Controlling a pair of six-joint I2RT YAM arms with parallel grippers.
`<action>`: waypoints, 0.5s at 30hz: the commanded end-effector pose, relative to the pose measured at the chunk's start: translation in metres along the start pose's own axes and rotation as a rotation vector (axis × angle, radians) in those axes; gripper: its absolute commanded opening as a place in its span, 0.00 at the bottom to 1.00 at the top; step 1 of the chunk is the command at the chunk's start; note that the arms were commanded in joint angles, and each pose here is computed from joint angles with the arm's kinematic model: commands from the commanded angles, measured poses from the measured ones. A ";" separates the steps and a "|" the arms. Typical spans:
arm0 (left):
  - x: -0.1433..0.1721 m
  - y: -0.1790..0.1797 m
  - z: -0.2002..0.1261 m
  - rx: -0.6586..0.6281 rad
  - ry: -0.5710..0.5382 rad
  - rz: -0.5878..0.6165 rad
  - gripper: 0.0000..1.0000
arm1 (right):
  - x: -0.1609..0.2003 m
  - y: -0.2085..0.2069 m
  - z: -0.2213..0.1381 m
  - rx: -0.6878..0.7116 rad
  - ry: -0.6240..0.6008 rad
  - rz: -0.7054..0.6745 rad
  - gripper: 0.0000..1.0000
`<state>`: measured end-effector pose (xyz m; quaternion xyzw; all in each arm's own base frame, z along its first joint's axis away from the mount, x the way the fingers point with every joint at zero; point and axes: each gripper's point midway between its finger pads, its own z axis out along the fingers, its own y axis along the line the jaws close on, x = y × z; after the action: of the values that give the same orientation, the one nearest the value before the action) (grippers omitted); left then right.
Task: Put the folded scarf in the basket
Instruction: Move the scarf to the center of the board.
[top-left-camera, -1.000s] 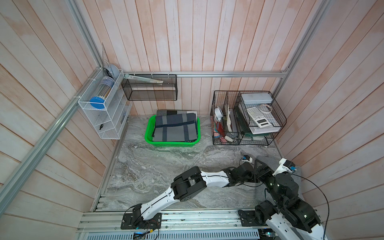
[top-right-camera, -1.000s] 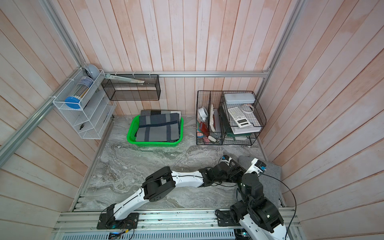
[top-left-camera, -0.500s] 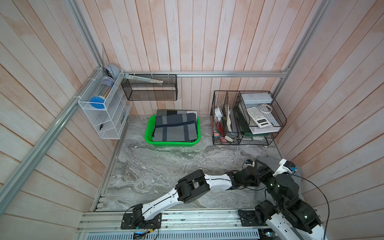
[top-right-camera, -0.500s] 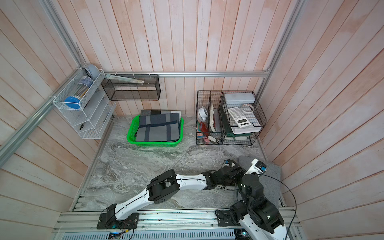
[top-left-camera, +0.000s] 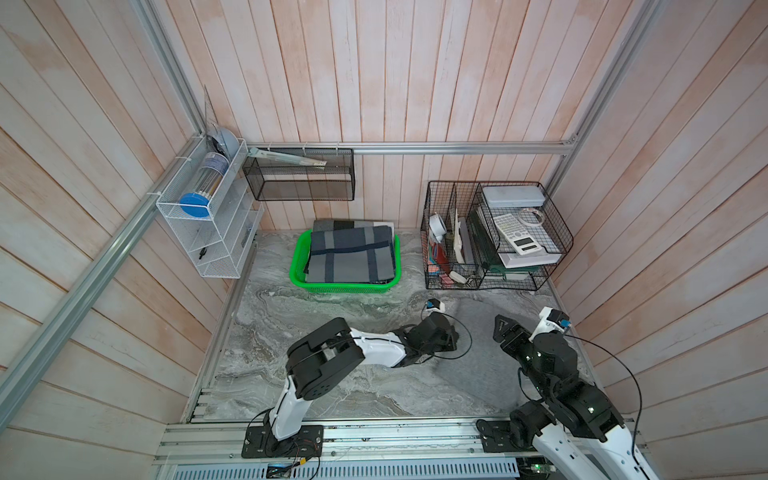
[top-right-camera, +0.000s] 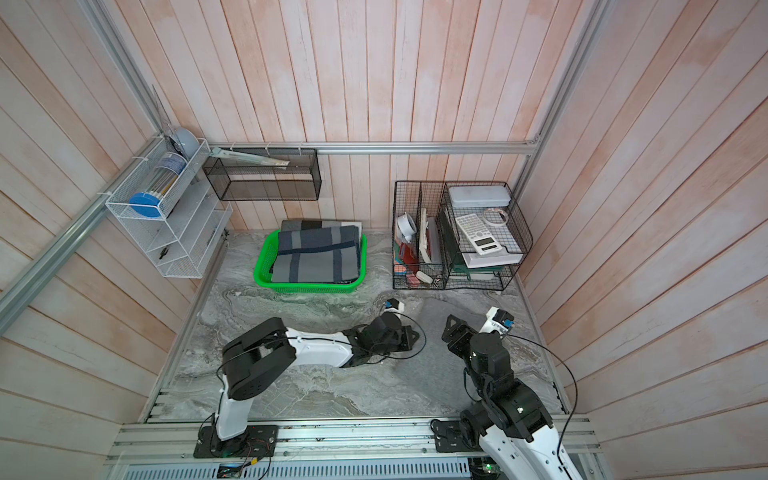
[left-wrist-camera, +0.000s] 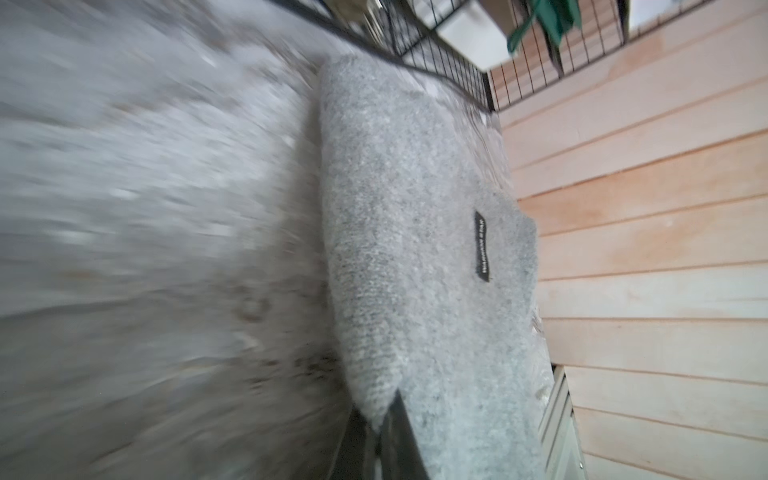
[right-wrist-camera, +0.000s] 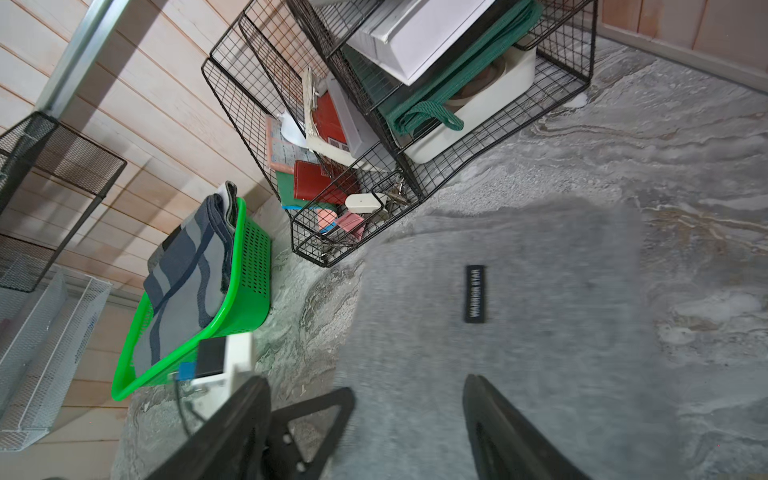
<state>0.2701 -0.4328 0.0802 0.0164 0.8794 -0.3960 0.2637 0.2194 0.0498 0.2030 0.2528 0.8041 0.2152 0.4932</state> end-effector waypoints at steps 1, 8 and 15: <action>-0.009 0.036 -0.040 -0.107 -0.051 0.054 0.00 | 0.011 0.008 0.014 -0.045 0.028 -0.020 0.79; -0.052 0.120 -0.125 -0.363 -0.145 0.009 0.60 | 0.051 0.005 0.055 -0.053 0.137 -0.079 0.80; -0.056 0.127 -0.166 -0.373 -0.240 -0.094 0.88 | 0.088 0.011 0.097 -0.107 0.279 -0.115 0.82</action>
<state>0.2845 -0.2381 0.1266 -0.0977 0.8885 -0.2692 0.3585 0.2611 0.0979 0.0963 0.1891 0.8792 0.2063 0.3855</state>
